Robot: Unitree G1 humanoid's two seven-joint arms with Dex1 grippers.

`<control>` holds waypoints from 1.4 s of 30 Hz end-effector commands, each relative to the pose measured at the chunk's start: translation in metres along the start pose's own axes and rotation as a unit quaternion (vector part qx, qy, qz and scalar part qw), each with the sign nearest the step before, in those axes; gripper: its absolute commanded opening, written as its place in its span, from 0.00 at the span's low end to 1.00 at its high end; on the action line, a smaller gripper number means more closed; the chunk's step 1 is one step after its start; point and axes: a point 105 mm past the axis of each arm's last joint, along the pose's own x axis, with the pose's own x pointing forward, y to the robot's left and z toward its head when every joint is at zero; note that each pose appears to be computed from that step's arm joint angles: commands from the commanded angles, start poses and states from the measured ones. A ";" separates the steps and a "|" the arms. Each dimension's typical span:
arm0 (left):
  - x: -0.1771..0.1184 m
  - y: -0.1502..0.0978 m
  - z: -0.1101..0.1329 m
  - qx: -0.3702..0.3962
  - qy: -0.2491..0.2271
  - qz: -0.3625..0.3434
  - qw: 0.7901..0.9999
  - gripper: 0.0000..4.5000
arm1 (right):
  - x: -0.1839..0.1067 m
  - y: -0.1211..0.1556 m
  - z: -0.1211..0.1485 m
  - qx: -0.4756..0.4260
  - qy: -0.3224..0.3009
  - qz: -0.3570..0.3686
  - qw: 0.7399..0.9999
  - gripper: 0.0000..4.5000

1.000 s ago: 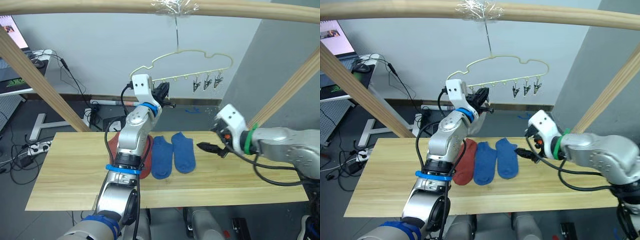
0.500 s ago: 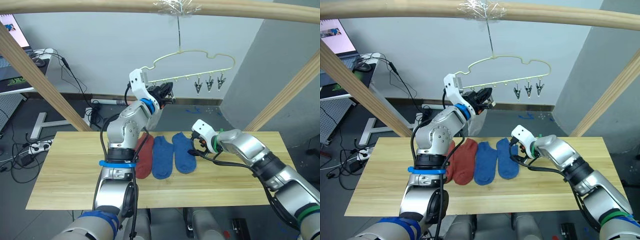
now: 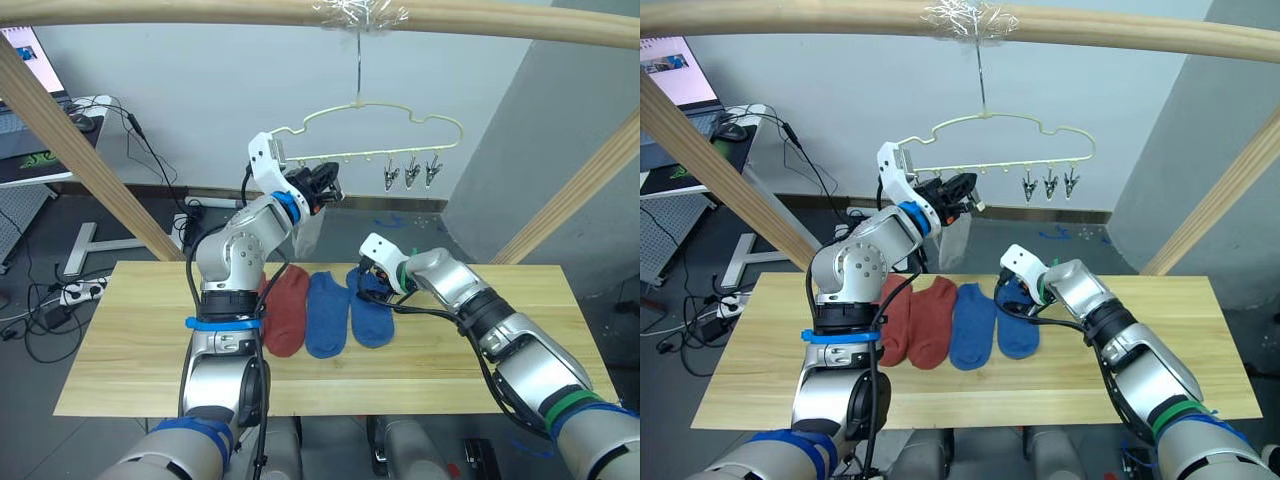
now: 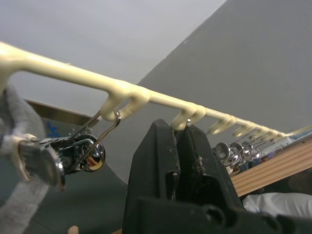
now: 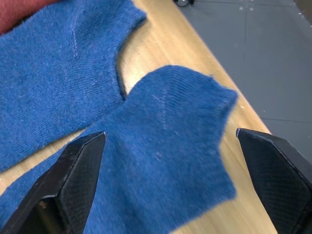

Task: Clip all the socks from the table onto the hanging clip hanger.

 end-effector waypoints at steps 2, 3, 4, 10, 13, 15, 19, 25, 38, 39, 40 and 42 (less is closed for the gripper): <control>0.000 -0.015 0.020 0.018 -0.030 -0.021 0.999 0.00 | 0.000 -0.006 0.005 -0.013 -0.008 -0.007 1.000 1.00; 0.000 -0.015 0.020 0.019 -0.030 -0.021 0.999 0.00 | 0.001 -0.005 0.003 -0.015 -0.006 -0.005 1.000 1.00; 0.000 -0.015 0.020 0.020 -0.030 -0.021 0.999 0.00 | 0.003 -0.004 0.001 -0.015 -0.004 -0.005 1.000 1.00; 0.000 -0.014 0.020 0.023 -0.031 -0.017 0.999 0.00 | 0.008 0.000 -0.010 -0.022 0.009 -0.001 1.000 1.00; 0.001 -0.013 0.020 0.024 -0.032 -0.016 0.999 0.00 | 0.008 0.002 -0.016 -0.025 0.016 0.000 1.000 0.96; 0.001 -0.013 0.020 0.025 -0.032 -0.015 0.999 0.00 | 0.009 0.002 -0.020 -0.026 0.020 0.001 0.999 0.87; 0.000 -0.012 0.021 0.020 -0.032 -0.014 0.999 0.00 | 0.009 0.001 -0.025 -0.021 0.027 -0.001 0.999 0.57; -0.001 -0.008 0.022 0.006 -0.029 -0.011 0.999 0.00 | 0.010 0.005 -0.030 -0.016 0.029 0.004 0.999 0.10; -0.003 -0.003 0.032 -0.116 -0.006 -0.043 0.992 0.00 | -0.049 0.002 0.017 0.049 -0.093 -0.018 0.994 0.01; -0.002 -0.003 0.032 -0.126 -0.004 -0.043 0.991 0.00 | -0.057 0.004 0.022 0.053 -0.105 -0.021 0.993 0.01; -0.002 -0.002 0.032 -0.133 -0.002 -0.043 0.990 0.00 | -0.063 0.007 0.026 0.056 -0.115 -0.023 0.991 0.01; -0.002 -0.001 0.032 -0.143 0.002 -0.044 0.989 0.00 | -0.071 0.012 0.033 0.058 -0.128 -0.024 0.990 0.01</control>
